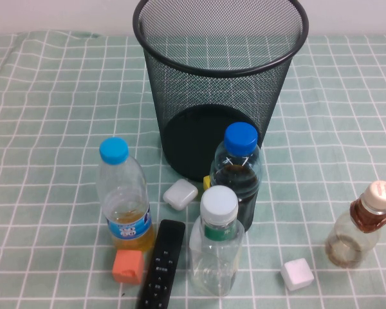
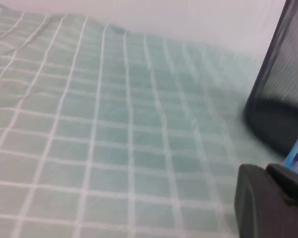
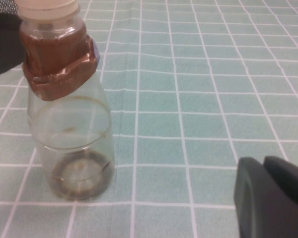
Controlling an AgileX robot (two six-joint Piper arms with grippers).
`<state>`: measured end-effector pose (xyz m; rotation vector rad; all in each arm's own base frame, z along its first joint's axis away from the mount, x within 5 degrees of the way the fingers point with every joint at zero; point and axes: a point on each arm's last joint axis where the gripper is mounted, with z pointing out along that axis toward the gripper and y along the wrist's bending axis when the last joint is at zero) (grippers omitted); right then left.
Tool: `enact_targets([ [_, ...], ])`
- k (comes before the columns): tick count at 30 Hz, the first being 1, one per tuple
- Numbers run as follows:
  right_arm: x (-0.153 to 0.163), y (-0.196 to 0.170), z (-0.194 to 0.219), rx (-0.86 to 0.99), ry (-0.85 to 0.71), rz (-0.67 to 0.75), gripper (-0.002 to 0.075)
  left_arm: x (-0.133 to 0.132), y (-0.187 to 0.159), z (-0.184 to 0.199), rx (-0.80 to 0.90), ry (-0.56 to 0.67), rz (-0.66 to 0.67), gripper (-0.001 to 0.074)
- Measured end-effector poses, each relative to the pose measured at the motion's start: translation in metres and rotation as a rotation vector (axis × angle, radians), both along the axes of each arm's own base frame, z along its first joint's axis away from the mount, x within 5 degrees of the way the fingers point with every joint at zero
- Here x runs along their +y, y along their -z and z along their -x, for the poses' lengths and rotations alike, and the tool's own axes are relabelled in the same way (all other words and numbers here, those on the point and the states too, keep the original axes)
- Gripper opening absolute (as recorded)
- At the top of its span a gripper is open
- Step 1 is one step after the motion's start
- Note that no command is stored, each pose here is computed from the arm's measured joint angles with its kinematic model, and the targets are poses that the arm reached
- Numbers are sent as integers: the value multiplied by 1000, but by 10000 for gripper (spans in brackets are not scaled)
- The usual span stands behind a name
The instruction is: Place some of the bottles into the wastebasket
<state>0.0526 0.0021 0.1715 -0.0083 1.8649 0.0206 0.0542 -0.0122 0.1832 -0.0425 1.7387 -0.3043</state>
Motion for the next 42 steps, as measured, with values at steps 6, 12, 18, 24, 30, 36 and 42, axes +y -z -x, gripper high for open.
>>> enact_targets([
  [6,0,0,0,0,0,0,-8,3,-18,-2,-139,-60,386,-5],
  [12,0,0,0,0,0,0,-8,-1,-32,0,-105,-24,442,-5],
  [18,0,0,0,0,0,0,-8,-18,-88,-12,91,137,254,-5],
  [24,0,0,0,0,0,0,-8,-32,-120,-50,250,285,30,-5],
  [30,0,0,0,0,0,0,-8,-42,-121,-77,251,395,-41,-5],
  [36,0,0,0,0,0,0,-8,-60,-116,-92,197,589,-96,-5],
  [42,0,-1,0,-14,1,-15,-8,-85,-106,-95,163,869,-149,-5],
])
